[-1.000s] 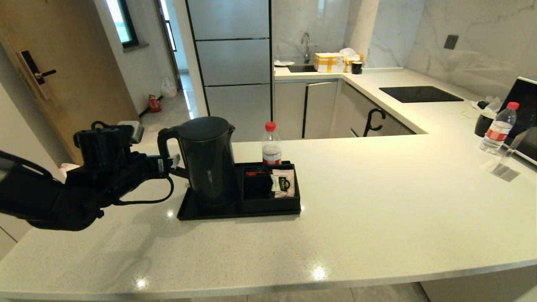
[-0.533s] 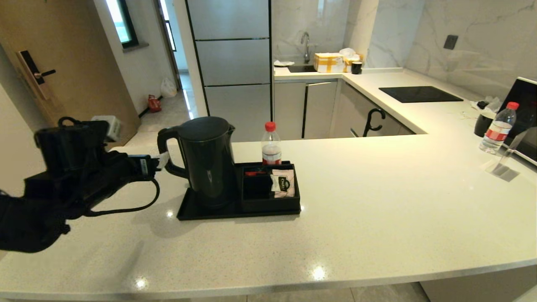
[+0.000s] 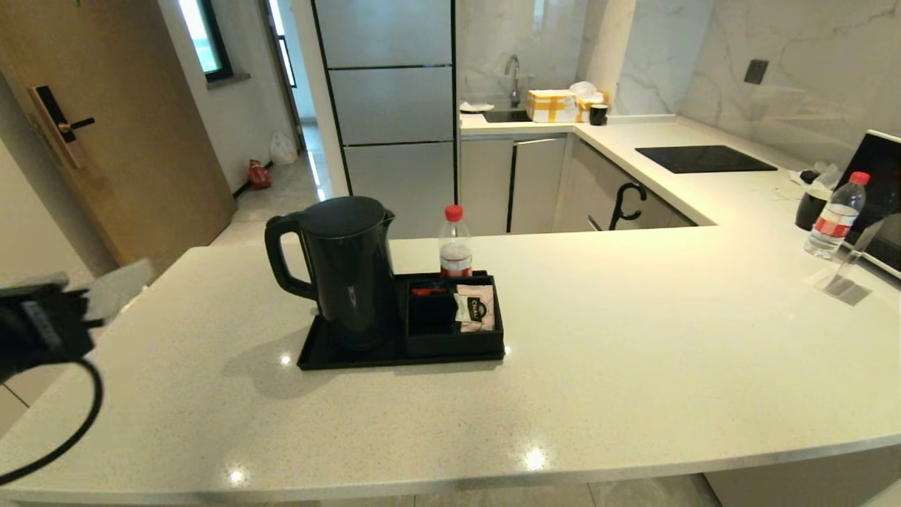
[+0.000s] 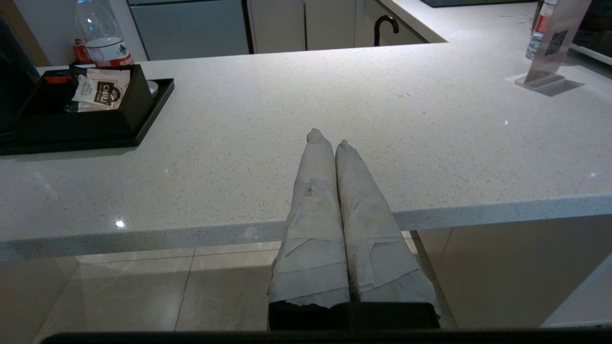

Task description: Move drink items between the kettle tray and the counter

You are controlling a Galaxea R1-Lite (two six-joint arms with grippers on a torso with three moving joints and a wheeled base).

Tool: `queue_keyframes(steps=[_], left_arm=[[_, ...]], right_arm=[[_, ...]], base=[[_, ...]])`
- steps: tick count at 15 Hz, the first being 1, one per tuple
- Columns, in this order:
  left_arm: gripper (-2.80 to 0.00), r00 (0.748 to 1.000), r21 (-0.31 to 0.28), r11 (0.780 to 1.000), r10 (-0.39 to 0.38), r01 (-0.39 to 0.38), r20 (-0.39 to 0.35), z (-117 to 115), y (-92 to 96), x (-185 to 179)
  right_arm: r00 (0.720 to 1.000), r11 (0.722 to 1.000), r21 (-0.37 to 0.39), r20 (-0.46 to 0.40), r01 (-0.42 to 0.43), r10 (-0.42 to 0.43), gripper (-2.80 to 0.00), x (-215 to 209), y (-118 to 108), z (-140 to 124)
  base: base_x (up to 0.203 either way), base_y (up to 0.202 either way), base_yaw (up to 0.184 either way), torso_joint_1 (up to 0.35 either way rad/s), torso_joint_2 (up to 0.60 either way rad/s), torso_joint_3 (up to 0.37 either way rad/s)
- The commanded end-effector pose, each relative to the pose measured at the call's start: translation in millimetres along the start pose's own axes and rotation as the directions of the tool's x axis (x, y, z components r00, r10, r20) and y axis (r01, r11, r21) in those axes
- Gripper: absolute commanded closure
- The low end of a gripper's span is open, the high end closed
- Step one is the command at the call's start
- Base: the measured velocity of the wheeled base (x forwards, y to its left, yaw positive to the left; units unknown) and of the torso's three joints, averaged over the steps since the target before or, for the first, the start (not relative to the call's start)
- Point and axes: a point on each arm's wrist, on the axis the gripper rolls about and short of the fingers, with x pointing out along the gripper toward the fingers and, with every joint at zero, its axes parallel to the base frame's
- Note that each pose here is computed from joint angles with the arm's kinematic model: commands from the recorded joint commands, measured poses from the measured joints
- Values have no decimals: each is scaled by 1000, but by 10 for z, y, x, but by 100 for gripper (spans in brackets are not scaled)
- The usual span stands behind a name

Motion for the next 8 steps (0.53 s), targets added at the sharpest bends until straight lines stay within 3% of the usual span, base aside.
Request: queue_keyframes(steps=[1,3,8], left_arm=[[0,999,-17,1000,4,-3,46,-6,65,-755],[0,999,-29,999,26,-27,-24,-70,101,-1198],[0,998,-61,996,67,-68,-20,-136,112,-2229]], right_arm=[[999,1000,-1,-32,-1,1,0,19,1,-90],[999,1000,-1,-32,-1,1,0,19,1,-90],[999,1000,-1,-32,-1,1,0,19,1,-90]], base=[[0,0,0,0,0,0],[0,0,0,0,0,0],[0,0,0,0,0,0]])
